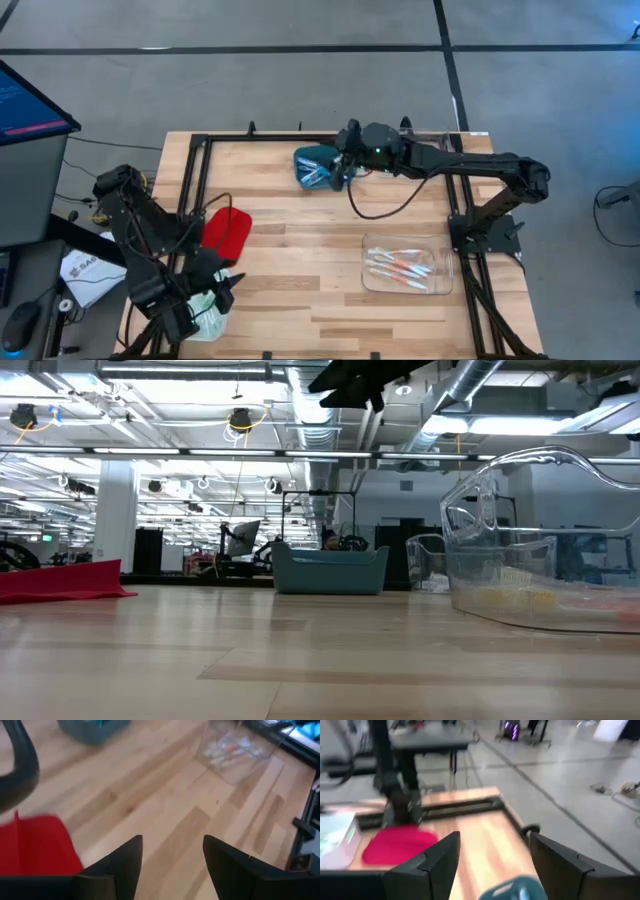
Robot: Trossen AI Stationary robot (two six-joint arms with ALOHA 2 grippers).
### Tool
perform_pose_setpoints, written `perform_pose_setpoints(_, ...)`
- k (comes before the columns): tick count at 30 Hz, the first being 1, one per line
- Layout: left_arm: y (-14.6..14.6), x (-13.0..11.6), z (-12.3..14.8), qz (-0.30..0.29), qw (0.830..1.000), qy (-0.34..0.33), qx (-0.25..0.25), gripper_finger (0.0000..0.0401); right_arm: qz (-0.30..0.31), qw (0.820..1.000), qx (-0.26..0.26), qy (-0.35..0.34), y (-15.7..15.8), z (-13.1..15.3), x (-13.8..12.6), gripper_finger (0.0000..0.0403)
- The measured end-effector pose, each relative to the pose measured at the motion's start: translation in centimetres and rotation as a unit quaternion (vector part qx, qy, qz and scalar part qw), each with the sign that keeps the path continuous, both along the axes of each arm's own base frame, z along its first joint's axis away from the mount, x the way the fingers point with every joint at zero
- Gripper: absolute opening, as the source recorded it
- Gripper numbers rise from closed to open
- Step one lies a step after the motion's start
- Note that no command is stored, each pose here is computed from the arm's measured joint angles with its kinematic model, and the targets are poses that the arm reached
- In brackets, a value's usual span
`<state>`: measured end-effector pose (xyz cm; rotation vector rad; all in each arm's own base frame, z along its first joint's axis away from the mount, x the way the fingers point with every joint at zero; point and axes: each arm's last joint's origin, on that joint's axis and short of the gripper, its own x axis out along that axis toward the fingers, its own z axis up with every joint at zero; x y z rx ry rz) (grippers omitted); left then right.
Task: Pick & Place Toothbrushes
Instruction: Adjust the bottom transparent bin on the table
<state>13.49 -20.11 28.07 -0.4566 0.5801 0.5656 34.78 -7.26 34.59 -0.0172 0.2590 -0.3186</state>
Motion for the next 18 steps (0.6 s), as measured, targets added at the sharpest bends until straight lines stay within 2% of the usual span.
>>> perform_pose_setpoints(9,1.3,1.8,0.1,-0.027,0.995,0.031,0.092,0.0207,0.036,0.996,0.017,0.080,2.7,-1.5,-0.5,0.0233)
perform_pose_setpoints(13,2.2,2.9,-0.1,-0.025,0.991,0.049,0.120,0.0199,0.040,0.996,0.034,0.076,3.7,-1.8,-2.8,0.0233)
perform_pose_setpoints(18,3.8,3.7,-1.8,-0.013,0.983,0.088,0.162,0.0170,0.006,0.997,0.046,0.062,3.9,-3.1,-8.2,0.0233)
